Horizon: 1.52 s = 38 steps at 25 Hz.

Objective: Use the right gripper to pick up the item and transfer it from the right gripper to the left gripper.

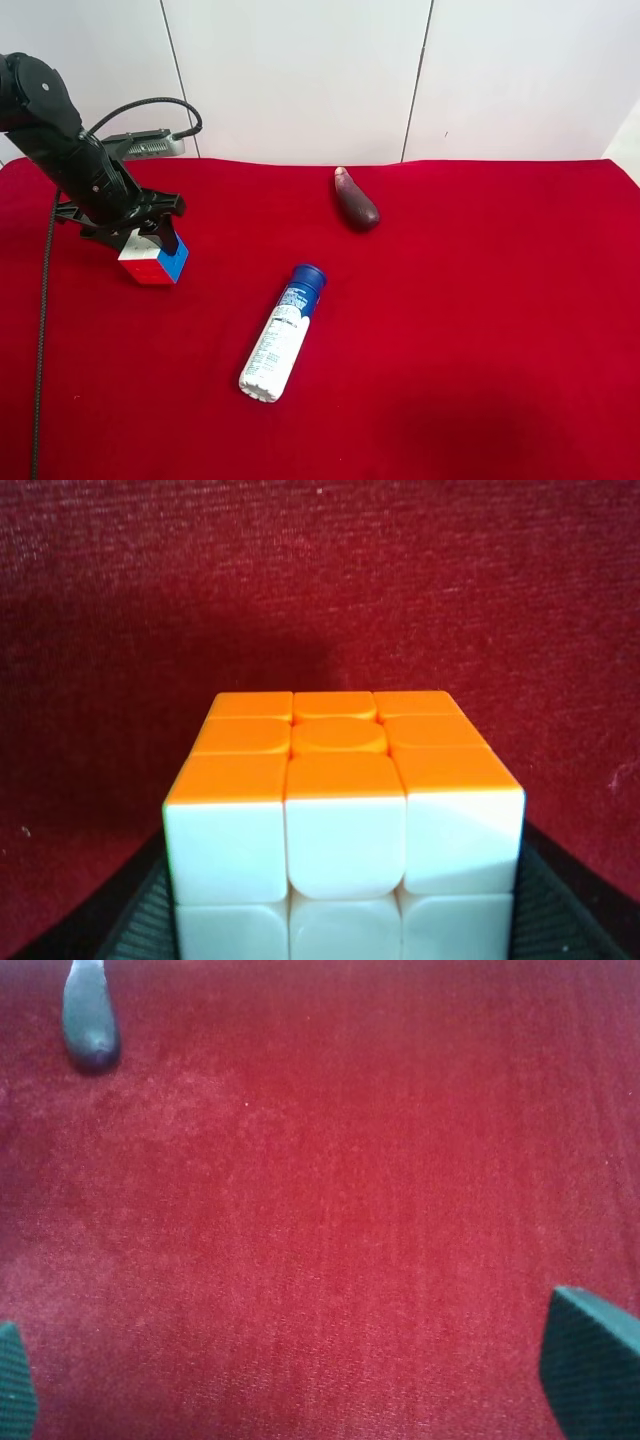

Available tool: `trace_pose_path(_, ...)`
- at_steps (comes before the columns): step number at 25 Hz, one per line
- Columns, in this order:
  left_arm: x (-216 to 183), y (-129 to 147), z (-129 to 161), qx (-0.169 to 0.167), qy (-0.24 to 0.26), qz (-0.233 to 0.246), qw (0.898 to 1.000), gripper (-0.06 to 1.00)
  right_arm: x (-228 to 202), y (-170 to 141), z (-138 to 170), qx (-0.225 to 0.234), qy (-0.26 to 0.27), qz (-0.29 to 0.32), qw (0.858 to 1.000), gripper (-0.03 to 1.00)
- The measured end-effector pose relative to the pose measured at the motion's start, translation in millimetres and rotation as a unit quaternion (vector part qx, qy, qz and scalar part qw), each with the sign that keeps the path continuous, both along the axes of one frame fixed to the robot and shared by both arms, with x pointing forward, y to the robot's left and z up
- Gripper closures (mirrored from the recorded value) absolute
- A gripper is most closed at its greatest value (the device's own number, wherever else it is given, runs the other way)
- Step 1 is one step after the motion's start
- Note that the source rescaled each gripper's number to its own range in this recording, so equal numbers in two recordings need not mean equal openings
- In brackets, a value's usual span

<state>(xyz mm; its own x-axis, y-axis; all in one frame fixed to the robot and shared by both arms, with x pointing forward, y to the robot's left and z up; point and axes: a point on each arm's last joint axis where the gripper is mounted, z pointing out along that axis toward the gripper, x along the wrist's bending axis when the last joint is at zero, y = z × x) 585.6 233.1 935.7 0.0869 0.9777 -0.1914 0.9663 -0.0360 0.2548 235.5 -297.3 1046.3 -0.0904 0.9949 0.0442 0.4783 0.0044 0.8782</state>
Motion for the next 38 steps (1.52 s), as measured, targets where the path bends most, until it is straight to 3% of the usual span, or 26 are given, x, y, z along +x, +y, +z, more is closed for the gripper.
trace_pose_path(3,0,0,0,0.002,-0.004,-0.009,1.0,0.91,0,0,0,0.0,0.0,0.0,1.0,-0.03)
trace_pose_path(4,1,0,0,0.003,-0.006,-0.01,1.0,0.84,0,0,0,0.0,0.0,0.0,1.0,-0.03)
trace_pose_path(7,2,0,1,0.002,-0.013,-0.005,1.0,0.2,0,0,0,0.0,0.0,0.0,1.0,-0.03)
trace_pose_path(8,2,0,1,0.002,-0.015,-0.004,1.0,0.09,0,0,0,0.0,0.0,0.0,1.0,-0.03)
trace_pose_path(10,2,0,1,0.002,-0.015,-0.003,1.0,-0.01,0,0,0,0.0,0.0,0.0,1.0,-0.03)
trace_pose_path(16,2,0,5,0.0,-0.02,0.001,1.0,-0.05,0,0,0,0.0,0.0,0.0,1.0,-0.03)
trace_pose_path(20,-6,1,30,-0.002,-0.039,-0.003,0.999,-0.05,0,0,0,0.0,0.0,0.0,1.0,-0.03)
trace_pose_path(31,-83,14,154,-0.002,-0.123,-0.019,0.992,-0.05,0,0,0,0.0,0.0,0.0,1.0,-0.03)
trace_pose_path(38,-153,30,212,0.026,-0.202,-0.023,0.979,-0.05,0,0,0,0.0,0.0,0.0,1.0,-0.03)
